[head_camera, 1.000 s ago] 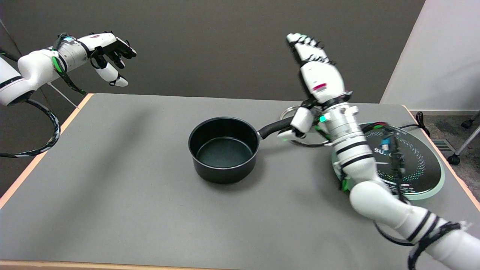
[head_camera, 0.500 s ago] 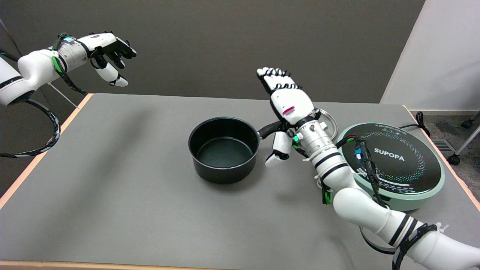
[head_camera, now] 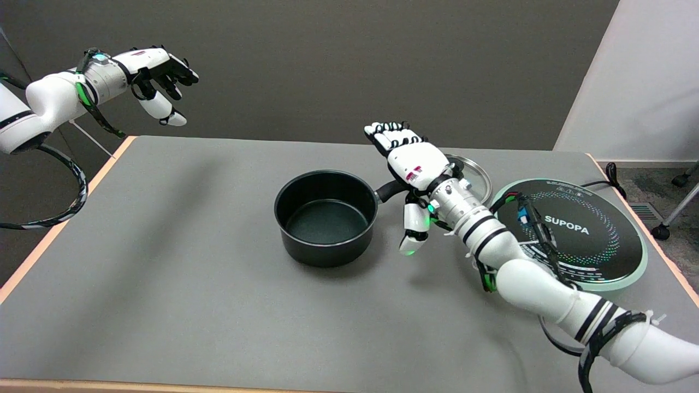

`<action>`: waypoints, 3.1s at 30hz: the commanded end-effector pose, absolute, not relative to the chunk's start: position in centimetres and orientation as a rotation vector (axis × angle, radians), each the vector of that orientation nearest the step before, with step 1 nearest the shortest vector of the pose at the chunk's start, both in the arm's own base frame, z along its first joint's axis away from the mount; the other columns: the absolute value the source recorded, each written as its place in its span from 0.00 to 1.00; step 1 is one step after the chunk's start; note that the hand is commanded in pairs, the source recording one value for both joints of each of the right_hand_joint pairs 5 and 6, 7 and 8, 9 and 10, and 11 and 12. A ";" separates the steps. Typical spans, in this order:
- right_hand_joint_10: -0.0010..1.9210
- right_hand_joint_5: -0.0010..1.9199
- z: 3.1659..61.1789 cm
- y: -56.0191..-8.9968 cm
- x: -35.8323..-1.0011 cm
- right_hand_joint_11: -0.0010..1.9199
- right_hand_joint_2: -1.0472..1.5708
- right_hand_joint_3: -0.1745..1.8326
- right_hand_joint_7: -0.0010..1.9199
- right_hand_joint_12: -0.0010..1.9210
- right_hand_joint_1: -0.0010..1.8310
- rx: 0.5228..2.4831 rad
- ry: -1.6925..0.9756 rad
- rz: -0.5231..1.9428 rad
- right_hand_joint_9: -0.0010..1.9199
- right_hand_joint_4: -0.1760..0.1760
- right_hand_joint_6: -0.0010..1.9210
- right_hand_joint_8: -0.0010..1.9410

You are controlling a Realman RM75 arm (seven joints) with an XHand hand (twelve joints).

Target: Pick up the pot.

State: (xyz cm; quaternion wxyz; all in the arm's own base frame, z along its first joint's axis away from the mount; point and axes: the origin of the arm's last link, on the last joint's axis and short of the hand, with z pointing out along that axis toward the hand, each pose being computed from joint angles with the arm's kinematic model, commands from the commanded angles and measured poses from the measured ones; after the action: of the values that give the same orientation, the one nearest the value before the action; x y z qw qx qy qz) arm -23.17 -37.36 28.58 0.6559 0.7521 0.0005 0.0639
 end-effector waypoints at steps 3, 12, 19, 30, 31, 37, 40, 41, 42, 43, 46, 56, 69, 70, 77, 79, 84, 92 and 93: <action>0.04 0.04 31.6 -40.8 -23.3 0.04 0.08 0.51 0.04 0.04 0.73 1.776 -0.042 -0.105 0.04 0.36 0.04 0.04; 0.03 0.03 31.3 -41.6 -22.9 0.03 0.08 0.52 0.03 0.03 0.73 1.813 -0.068 -0.145 0.03 0.42 0.03 0.03; 0.03 0.03 31.0 -42.3 -23.8 0.03 0.08 0.53 0.03 0.03 0.73 1.842 -0.105 -0.212 0.03 0.44 0.03 0.03; 0.02 0.02 30.0 -43.7 -25.1 0.02 0.07 0.55 0.02 0.02 0.72 1.865 -0.125 -0.295 0.02 0.48 0.02 0.02; 0.02 0.02 30.1 -43.8 -25.2 0.02 0.07 0.55 0.02 0.02 0.72 1.860 -0.131 -0.295 0.02 0.48 0.02 0.02; 0.01 0.01 30.4 -44.5 -25.3 0.01 0.07 0.56 0.01 0.01 0.72 1.842 -0.151 -0.286 0.01 0.50 0.01 0.01; 0.01 0.01 30.6 -44.8 -25.1 0.01 0.07 0.56 0.01 0.01 0.72 1.836 -0.149 -0.285 0.01 0.50 0.01 0.01; 0.01 0.01 30.6 -44.8 -25.1 0.01 0.07 0.57 0.01 0.01 0.71 1.835 -0.149 -0.284 0.01 0.51 0.01 0.01; 0.01 0.01 30.7 -44.9 -25.1 0.01 0.07 0.57 0.01 0.01 0.71 1.833 -0.150 -0.286 0.01 0.51 0.01 0.01; 0.01 0.01 30.7 -45.0 -25.1 0.01 0.07 0.57 0.01 0.01 0.71 1.833 -0.156 -0.290 0.01 0.51 0.01 0.01; 0.01 0.01 31.1 -45.3 -25.3 0.01 0.07 0.58 0.01 0.01 0.71 1.824 -0.167 -0.301 0.01 0.51 0.01 0.01; 0.01 0.01 32.2 -46.2 -25.4 0.01 0.07 0.60 0.01 0.01 0.71 1.782 -0.178 -0.306 0.01 0.51 0.01 0.01; 0.01 0.01 32.6 -47.1 -26.1 0.01 0.08 0.60 0.01 0.01 0.71 1.741 -0.208 -0.298 0.01 0.54 0.01 0.01; 0.01 0.01 32.6 -47.1 -26.1 0.01 0.08 0.60 0.01 0.01 0.71 1.740 -0.209 -0.297 0.01 0.54 0.01 0.01; 0.01 0.01 32.0 -47.0 -25.9 0.01 0.07 0.64 0.01 0.01 0.70 1.745 -0.181 -0.274 0.01 0.55 0.01 0.01; 0.01 0.01 32.0 -46.9 -25.9 0.01 0.06 0.67 0.01 0.01 0.69 1.745 -0.178 -0.272 0.01 0.62 0.01 0.01; 0.01 0.01 32.0 -46.7 -26.1 0.01 0.06 0.68 0.01 0.01 0.69 1.744 -0.178 -0.272 0.01 0.69 0.01 0.01; 0.04 0.04 32.1 -46.7 -25.8 0.04 0.13 0.47 0.04 0.04 0.69 1.742 -0.177 -0.257 0.04 1.00 0.04 0.04; 0.21 0.21 32.1 -46.7 -25.7 0.21 0.03 1.00 0.21 0.21 0.66 1.742 -0.176 -0.255 0.21 1.00 0.21 0.20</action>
State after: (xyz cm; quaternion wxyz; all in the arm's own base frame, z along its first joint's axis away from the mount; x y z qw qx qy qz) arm -26.00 -46.67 32.09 0.6288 0.7637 -0.0803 -0.1220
